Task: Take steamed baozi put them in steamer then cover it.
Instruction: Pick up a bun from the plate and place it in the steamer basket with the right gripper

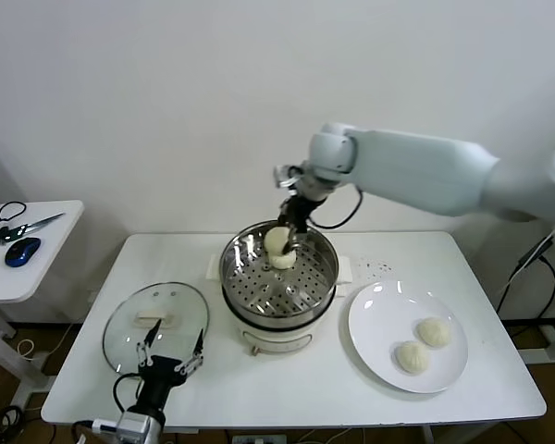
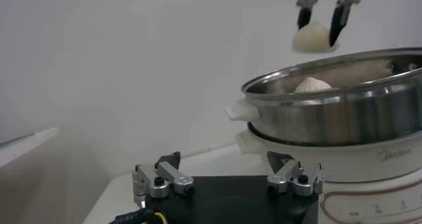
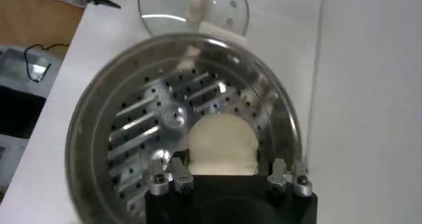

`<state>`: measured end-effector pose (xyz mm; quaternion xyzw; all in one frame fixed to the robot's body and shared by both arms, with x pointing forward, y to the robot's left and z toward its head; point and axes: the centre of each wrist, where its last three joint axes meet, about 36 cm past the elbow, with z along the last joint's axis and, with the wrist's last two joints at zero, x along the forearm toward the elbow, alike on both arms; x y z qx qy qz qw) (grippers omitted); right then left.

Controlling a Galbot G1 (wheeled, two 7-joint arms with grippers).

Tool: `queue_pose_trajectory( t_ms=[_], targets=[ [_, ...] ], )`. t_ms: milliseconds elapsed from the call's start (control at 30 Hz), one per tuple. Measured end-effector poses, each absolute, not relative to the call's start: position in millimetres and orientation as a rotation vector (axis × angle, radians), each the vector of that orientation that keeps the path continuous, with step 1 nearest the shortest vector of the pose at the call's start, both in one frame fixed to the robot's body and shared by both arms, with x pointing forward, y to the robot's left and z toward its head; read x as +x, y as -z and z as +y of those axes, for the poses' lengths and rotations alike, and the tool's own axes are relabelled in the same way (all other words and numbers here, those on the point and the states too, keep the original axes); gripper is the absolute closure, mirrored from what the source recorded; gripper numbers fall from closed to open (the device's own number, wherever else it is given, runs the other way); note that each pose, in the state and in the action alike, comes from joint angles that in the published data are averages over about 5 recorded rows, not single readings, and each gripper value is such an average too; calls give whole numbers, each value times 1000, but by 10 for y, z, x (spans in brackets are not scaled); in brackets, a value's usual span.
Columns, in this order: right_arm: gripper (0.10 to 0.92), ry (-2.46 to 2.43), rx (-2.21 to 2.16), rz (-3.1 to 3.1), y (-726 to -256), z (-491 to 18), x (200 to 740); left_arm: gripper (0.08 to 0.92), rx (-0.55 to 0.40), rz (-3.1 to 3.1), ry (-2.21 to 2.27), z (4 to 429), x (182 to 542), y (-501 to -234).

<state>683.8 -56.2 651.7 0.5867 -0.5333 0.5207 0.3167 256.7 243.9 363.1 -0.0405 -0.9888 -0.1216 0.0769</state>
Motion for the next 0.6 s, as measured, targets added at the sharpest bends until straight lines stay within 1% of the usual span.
queue_pose_trajectory(
  t_ms=[200, 467, 533, 600],
  targets=[
    [352, -1375, 1564, -1355, -6233, -308, 6814, 177, -119, -2965, 366, 2445, 2572, -3638],
    [345, -1375, 1563, -1330, -5968, -169, 6838, 177, -110, -2960, 364, 2469, 2547, -3619],
    [330, -1377, 1563, -1329, -5932, -144, 6838, 177, -110, -2959, 364, 2471, 2546, -3613],
    [290, -1379, 1561, -1329, -5911, -131, 6837, 177, -110, -2959, 364, 2471, 2546, -3612]
  ],
)
